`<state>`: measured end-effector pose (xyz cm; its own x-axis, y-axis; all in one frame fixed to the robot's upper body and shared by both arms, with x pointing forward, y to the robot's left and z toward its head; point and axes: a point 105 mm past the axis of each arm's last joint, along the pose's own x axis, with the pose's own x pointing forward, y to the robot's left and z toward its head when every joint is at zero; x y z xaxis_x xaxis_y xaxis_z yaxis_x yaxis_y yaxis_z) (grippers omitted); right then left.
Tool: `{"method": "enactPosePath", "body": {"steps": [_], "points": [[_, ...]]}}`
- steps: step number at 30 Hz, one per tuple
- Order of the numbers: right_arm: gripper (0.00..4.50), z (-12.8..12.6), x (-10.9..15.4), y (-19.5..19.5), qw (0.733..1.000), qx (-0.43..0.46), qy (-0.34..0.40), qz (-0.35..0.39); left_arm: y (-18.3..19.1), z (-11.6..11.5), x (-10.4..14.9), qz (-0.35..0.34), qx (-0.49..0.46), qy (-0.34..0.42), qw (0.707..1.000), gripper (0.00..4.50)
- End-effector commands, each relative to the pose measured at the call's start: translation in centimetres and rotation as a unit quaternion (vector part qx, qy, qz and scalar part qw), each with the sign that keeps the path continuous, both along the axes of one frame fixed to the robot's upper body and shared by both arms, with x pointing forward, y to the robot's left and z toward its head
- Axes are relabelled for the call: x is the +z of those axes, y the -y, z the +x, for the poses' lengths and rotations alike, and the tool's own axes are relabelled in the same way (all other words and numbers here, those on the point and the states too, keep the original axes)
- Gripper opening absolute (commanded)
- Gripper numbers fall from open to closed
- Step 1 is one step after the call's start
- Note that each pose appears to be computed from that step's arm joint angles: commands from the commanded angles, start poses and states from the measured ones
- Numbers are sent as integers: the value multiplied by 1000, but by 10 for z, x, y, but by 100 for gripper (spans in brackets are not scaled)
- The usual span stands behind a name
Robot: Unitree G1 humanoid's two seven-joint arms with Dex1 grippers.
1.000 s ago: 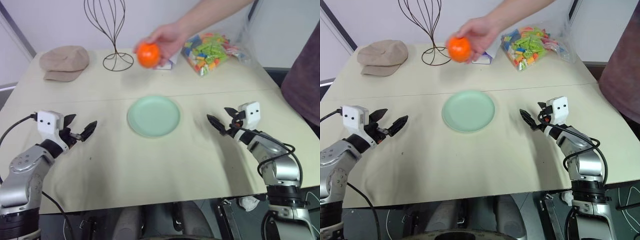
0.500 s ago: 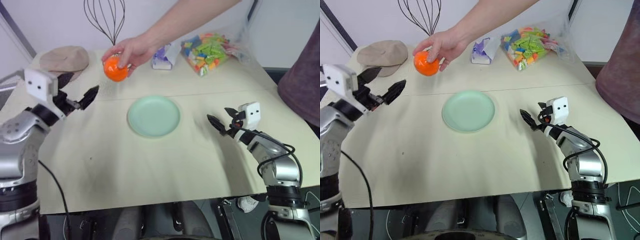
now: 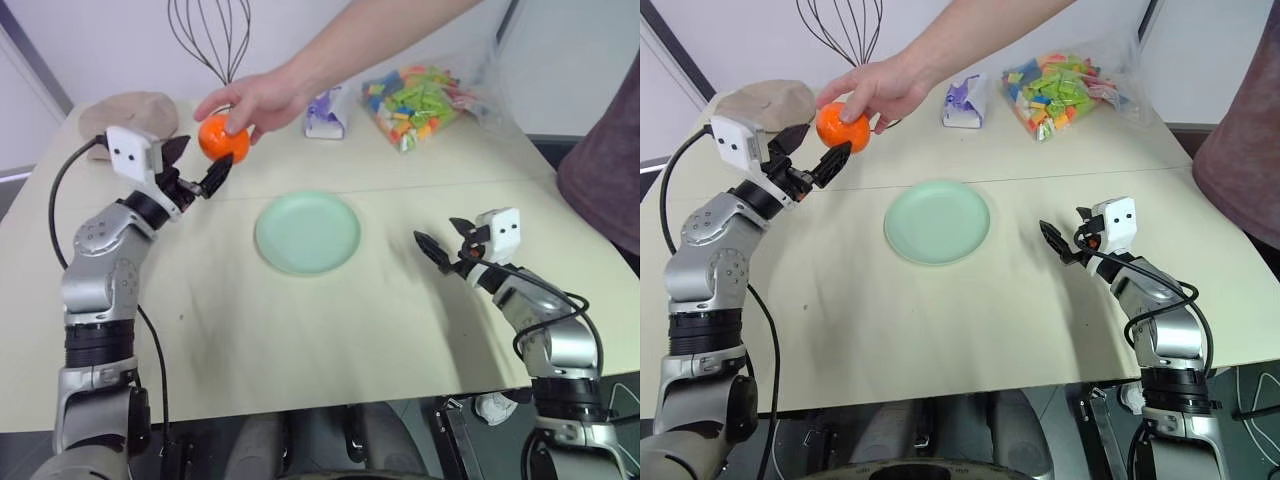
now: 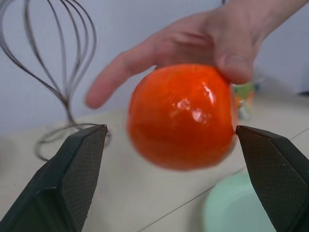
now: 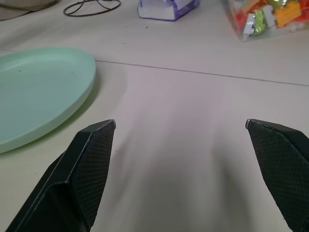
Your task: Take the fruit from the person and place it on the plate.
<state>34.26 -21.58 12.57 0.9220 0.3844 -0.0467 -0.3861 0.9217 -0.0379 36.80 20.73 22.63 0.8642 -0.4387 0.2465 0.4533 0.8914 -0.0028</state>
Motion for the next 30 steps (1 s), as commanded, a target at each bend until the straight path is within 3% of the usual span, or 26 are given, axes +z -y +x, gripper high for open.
{"method": "enactPosePath", "body": {"steps": [1,4,6,9,10,18,30], "points": [[441,-5,17,6,999,-11,33,-1,-19,-15,2,-86,11,-21,996,450],[441,-7,14,5,999,-13,30,1,-31,-22,-1,-113,31,-30,993,450],[441,-7,12,3,1000,-11,27,3,-30,-24,0,-75,36,-17,996,450],[441,-3,12,-1,1000,-6,26,5,-13,-25,1,166,44,40,984,450],[441,-3,12,-2,1000,-6,26,6,-7,-26,1,215,36,56,974,450],[441,0,12,-4,1000,-2,27,11,16,-38,15,317,-11,135,939,450],[441,-2,7,-5,999,-10,24,17,25,-13,37,413,39,251,874,450]]}}
